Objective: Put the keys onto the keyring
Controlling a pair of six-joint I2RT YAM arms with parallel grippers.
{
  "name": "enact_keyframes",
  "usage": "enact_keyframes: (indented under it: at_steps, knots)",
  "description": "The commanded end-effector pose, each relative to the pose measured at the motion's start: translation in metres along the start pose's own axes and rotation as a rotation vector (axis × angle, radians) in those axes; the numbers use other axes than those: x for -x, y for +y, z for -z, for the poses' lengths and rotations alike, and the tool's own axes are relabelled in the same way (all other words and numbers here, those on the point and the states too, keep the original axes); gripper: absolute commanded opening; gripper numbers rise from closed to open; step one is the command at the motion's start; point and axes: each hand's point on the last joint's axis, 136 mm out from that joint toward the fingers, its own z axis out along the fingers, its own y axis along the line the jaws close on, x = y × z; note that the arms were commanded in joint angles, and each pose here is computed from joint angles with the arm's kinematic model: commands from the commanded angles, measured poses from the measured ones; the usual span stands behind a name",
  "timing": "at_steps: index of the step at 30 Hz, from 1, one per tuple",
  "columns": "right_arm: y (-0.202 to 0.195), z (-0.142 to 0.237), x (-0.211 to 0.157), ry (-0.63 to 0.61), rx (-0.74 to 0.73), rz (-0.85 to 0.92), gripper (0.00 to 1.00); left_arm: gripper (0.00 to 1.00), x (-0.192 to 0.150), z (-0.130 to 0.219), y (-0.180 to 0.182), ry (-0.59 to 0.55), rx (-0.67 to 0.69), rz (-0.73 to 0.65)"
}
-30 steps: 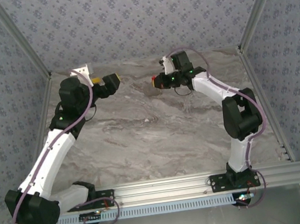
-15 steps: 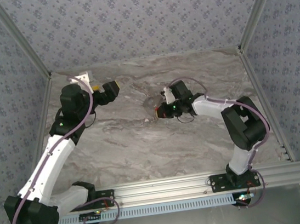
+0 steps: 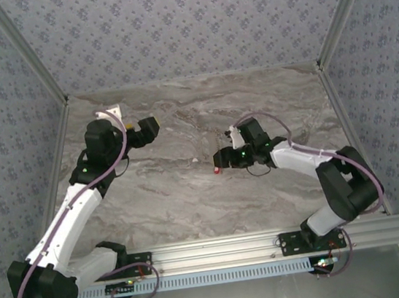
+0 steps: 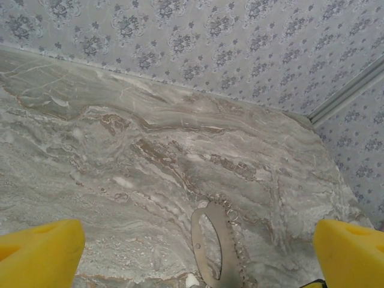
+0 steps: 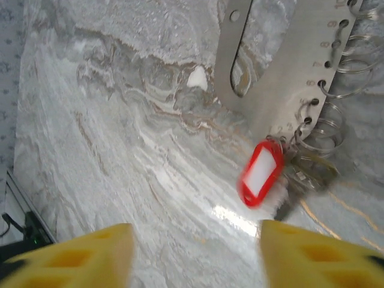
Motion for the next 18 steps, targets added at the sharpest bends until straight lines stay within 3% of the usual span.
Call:
enact_keyframes:
  at_steps: [1, 11, 15, 18]
  knots:
    - [0.005, 0.022, -0.006, -0.02, 0.0, -0.005, 1.0, 0.98, 0.009, 0.004, 0.003, -0.041, 0.016, -0.019]
    - [-0.02, 0.126, 0.06, -0.349, -0.145, -0.051, 1.0, 0.98, 0.023, 0.016, 0.027, -0.166, 0.149, -0.065]
    - [-0.049, 0.163, 0.091, -0.502, -0.333, -0.036, 1.0, 0.98, 0.023, 0.021, 0.049, -0.224, 0.254, -0.117]
    - [-0.081, 0.185, 0.104, -0.602, -0.513, -0.049, 1.0, 0.98, 0.01, 0.014, 0.065, -0.143, 0.325, -0.165]
